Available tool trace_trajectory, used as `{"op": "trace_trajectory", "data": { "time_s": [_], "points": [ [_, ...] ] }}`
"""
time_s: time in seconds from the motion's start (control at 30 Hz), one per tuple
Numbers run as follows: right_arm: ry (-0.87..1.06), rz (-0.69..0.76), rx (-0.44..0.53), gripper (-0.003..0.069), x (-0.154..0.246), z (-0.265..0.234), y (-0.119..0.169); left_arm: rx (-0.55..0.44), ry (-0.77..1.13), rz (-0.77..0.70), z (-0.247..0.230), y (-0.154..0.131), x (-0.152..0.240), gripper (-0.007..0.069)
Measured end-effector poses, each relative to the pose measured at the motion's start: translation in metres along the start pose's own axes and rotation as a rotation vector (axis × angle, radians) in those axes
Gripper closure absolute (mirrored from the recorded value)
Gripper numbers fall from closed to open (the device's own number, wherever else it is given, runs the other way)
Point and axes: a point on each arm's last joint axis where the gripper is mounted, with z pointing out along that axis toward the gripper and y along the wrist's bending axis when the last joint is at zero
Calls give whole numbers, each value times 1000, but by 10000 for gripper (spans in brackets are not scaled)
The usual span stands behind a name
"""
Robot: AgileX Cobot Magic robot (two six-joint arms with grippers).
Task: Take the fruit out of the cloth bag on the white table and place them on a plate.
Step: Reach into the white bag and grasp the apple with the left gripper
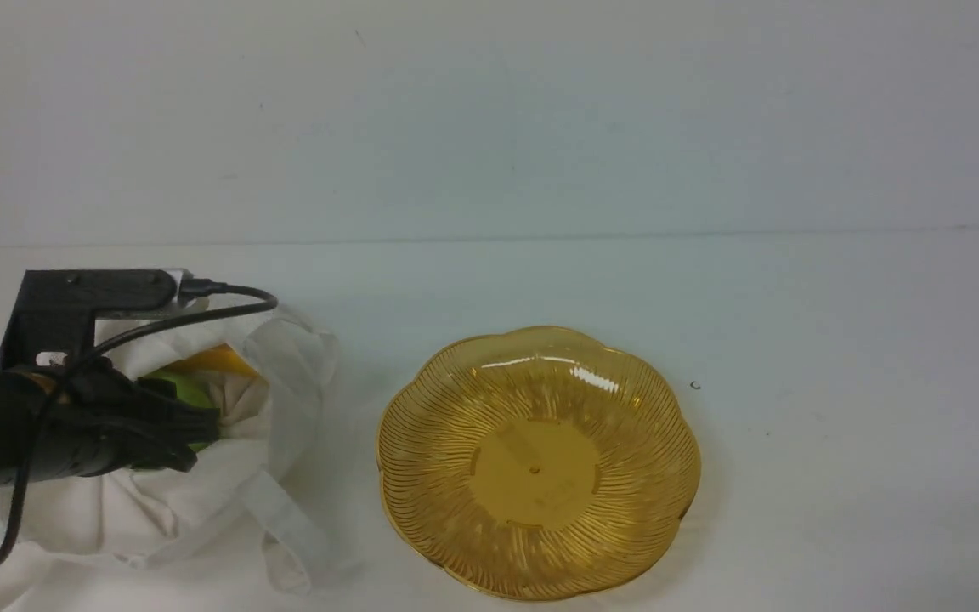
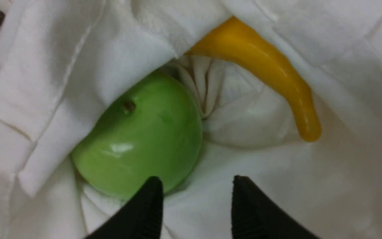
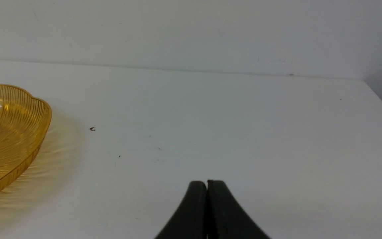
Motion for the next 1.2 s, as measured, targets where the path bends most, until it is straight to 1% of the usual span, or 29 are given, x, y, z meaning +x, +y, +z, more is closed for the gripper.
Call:
{"op": "trace_trajectory", "data": {
  "time_s": [0.03,0.07,0.1,0.17,0.23,0.3,0.43,0.53,0.6,1.03,1.1,1.17,1.2],
  "points": [
    [0,0,0,673,0,0,0,-3,4,-10,8,0,-3,217],
    [0,0,0,673,0,0,0,-4,11,-16,13,0,-4,151],
    [0,0,0,673,0,0,0,-5,13,-14,15,0,-4,143],
    [0,0,0,673,0,0,0,-8,21,-2,21,1,-6,65],
    [0,0,0,673,0,0,0,-11,21,20,25,1,-9,11],
    [0,0,0,673,0,0,0,-16,17,47,25,1,-11,-6],
    [0,0,0,673,0,0,0,-39,16,98,25,8,-13,-11],
    [0,0,0,673,0,0,0,-76,32,86,24,22,-12,-11],
    [0,0,0,673,0,0,0,-87,31,80,24,26,-12,-11],
    [0,1,0,673,0,0,0,-86,69,78,35,28,-6,-11],
    [0,1,0,673,0,0,0,-85,91,79,41,28,-3,3],
    [0,1,0,673,0,0,0,-85,105,78,44,29,-1,60],
    [0,1,0,673,0,0,0,-85,106,78,44,29,-1,69]
  ]
}}
